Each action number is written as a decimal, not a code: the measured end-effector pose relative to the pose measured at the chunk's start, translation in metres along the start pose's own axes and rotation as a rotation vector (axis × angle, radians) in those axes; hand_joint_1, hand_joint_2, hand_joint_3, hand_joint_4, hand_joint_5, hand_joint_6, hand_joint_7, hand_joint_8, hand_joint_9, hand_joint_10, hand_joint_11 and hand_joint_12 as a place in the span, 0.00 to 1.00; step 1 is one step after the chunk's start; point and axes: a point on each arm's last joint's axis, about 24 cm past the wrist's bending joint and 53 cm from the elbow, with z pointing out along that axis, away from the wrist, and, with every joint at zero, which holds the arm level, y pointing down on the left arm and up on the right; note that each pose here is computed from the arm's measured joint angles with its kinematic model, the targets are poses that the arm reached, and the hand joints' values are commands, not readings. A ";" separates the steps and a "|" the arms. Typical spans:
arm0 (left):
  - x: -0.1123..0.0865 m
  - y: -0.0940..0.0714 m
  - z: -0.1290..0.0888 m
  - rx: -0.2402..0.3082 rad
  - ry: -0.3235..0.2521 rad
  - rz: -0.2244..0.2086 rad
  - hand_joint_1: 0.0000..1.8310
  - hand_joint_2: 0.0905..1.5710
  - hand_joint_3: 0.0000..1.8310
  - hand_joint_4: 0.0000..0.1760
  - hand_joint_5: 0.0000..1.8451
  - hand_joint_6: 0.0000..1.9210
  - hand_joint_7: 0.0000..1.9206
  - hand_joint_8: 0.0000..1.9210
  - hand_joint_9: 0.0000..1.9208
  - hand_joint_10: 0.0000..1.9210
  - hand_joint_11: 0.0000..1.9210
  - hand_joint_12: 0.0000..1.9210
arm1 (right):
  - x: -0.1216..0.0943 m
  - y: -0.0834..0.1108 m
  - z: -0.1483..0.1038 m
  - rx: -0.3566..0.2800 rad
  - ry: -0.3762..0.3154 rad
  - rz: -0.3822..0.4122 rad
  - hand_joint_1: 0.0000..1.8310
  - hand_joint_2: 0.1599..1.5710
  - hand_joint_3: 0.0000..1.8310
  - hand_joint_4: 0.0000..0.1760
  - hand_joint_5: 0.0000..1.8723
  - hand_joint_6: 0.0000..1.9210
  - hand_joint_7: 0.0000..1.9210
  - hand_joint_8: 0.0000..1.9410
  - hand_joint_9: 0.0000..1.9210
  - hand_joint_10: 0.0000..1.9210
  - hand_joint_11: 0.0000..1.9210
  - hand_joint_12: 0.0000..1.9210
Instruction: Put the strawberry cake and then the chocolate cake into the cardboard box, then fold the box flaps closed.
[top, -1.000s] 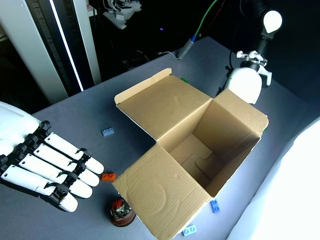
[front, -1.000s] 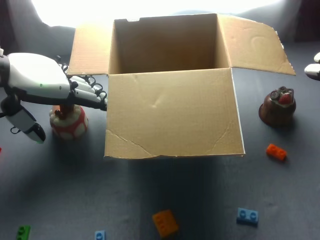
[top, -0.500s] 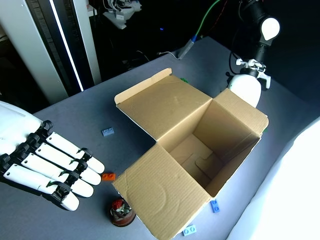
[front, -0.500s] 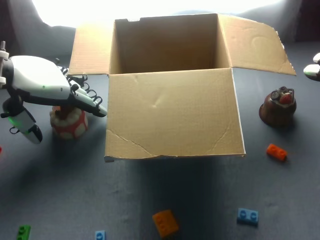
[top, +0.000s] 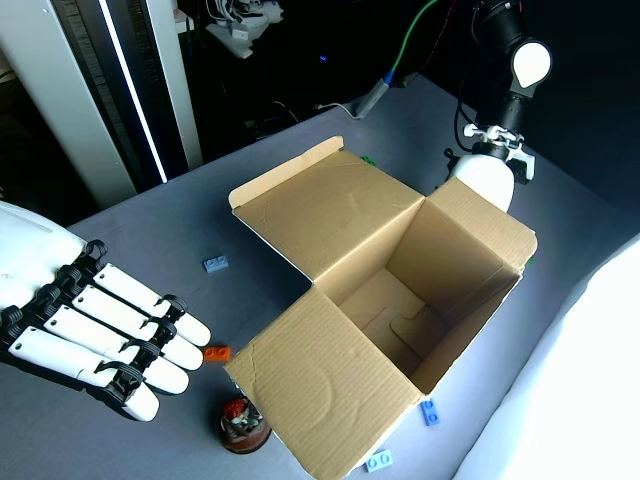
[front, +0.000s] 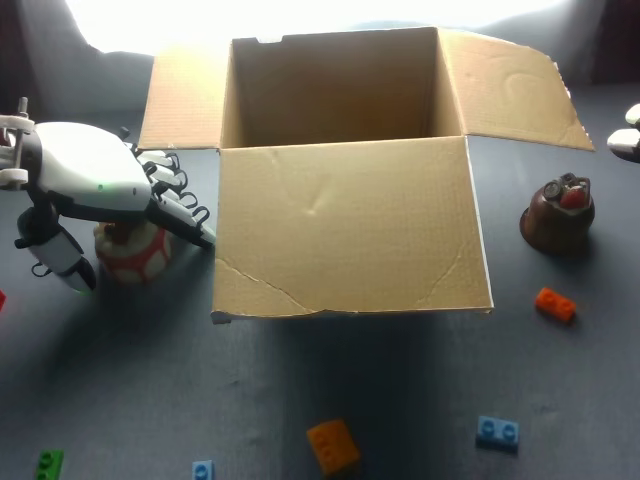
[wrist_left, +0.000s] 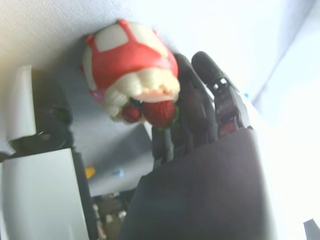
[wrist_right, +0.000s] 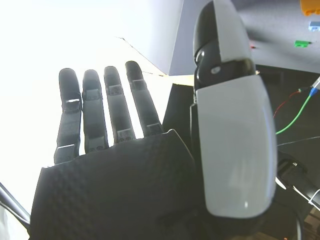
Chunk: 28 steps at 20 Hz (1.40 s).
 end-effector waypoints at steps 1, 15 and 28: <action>0.000 -0.001 0.000 0.001 -0.001 0.000 0.65 0.56 0.00 0.40 0.18 0.00 0.20 0.03 0.05 0.52 0.00 0.71 | 0.000 0.000 0.000 0.000 0.000 0.000 0.38 0.61 0.00 0.00 0.11 0.00 0.07 0.00 0.07 0.00 0.00 0.36; 0.012 -0.010 0.005 0.023 0.029 0.002 0.76 0.67 0.05 0.00 0.13 0.73 0.04 0.84 0.08 0.93 0.11 0.97 | 0.000 0.000 0.000 0.000 0.000 0.001 0.36 0.61 0.00 0.00 0.10 0.00 0.08 0.00 0.08 0.00 0.00 0.34; -0.008 -0.009 -0.001 0.031 -0.009 -0.005 0.89 0.80 0.00 0.00 0.25 0.71 0.25 0.87 0.28 0.91 0.25 0.97 | 0.000 0.000 0.000 -0.001 0.000 -0.001 0.35 0.61 0.00 0.00 0.10 0.00 0.07 0.00 0.08 0.00 0.00 0.37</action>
